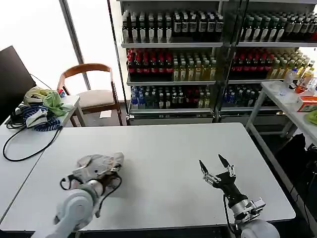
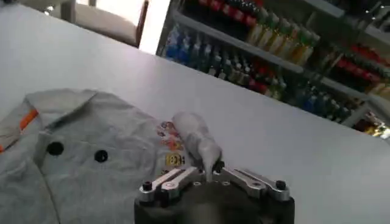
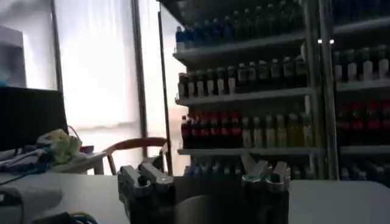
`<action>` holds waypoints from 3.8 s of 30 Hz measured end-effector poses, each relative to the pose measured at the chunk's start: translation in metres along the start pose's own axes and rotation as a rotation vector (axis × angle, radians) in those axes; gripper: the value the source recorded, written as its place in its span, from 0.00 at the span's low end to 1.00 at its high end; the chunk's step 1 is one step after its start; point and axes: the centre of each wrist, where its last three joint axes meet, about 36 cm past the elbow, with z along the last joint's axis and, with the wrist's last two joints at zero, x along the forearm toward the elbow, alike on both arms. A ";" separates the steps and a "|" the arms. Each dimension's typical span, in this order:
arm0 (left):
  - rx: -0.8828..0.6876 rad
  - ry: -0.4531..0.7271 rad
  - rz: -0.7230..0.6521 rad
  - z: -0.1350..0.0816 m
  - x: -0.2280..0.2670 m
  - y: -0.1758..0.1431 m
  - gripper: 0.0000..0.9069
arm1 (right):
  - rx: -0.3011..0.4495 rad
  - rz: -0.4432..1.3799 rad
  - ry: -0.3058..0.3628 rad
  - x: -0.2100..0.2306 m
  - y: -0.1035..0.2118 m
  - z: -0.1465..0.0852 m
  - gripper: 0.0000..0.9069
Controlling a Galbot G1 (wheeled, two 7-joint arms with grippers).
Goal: Fold and organize the clothes.
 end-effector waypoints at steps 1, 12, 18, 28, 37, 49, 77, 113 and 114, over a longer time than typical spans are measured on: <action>0.009 0.007 0.016 0.001 -0.001 -0.007 1.00 | 0.000 -0.002 0.003 -0.001 0.001 0.000 1.00; 0.061 0.003 0.159 -0.007 0.008 -0.051 1.00 | -0.008 -0.029 0.061 -0.018 0.023 0.002 1.00; 0.083 -0.039 0.209 -0.021 0.021 -0.054 1.00 | -0.032 -0.050 0.101 -0.030 0.037 0.000 1.00; 0.001 -0.257 0.187 -0.050 0.034 -0.012 1.00 | -0.161 -0.089 0.244 -0.068 0.078 -0.002 1.00; -0.054 -0.432 0.126 -0.065 0.051 0.032 1.00 | -0.254 -0.167 0.384 -0.112 0.119 -0.001 1.00; -0.068 -0.511 0.033 -0.067 0.074 0.069 1.00 | -0.305 -0.197 0.509 -0.140 0.146 0.008 1.00; -0.079 -0.523 0.008 -0.060 0.084 0.078 1.00 | -0.378 -0.235 0.578 -0.150 0.167 0.025 0.00; -0.064 -0.493 0.022 -0.050 0.071 0.078 1.00 | -0.183 -0.173 0.537 -0.111 0.067 -0.011 0.49; -0.065 -0.490 0.022 -0.049 0.071 0.078 1.00 | -0.179 -0.173 0.537 -0.110 0.066 -0.012 1.00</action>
